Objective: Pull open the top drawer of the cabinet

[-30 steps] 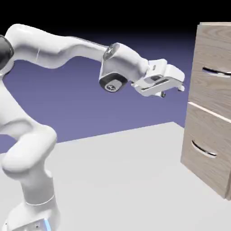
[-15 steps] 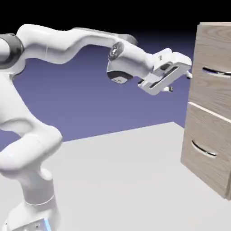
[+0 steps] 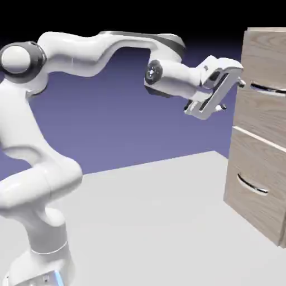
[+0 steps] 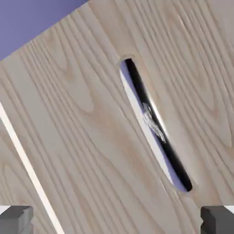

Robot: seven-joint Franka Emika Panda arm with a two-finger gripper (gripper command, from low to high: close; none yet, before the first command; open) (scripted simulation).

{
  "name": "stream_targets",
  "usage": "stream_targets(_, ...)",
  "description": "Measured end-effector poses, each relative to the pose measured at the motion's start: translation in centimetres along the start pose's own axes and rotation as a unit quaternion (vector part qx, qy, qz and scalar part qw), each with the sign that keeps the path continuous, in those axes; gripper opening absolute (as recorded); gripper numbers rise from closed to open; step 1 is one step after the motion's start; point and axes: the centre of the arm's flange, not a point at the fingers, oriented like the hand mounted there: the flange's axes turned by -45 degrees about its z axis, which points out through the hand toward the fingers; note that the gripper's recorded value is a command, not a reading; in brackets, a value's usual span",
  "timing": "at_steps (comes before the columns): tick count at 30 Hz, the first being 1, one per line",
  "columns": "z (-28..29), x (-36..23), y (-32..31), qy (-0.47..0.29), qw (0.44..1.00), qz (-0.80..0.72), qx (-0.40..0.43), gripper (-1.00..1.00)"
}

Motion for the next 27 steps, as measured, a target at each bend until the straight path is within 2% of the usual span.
stream_targets(22,7.8,1.1,-0.5,0.031,0.972,-0.189,-0.133,0.0)
stream_targets(27,9.8,1.6,0.1,0.03,0.971,-0.195,-0.137,0.0)
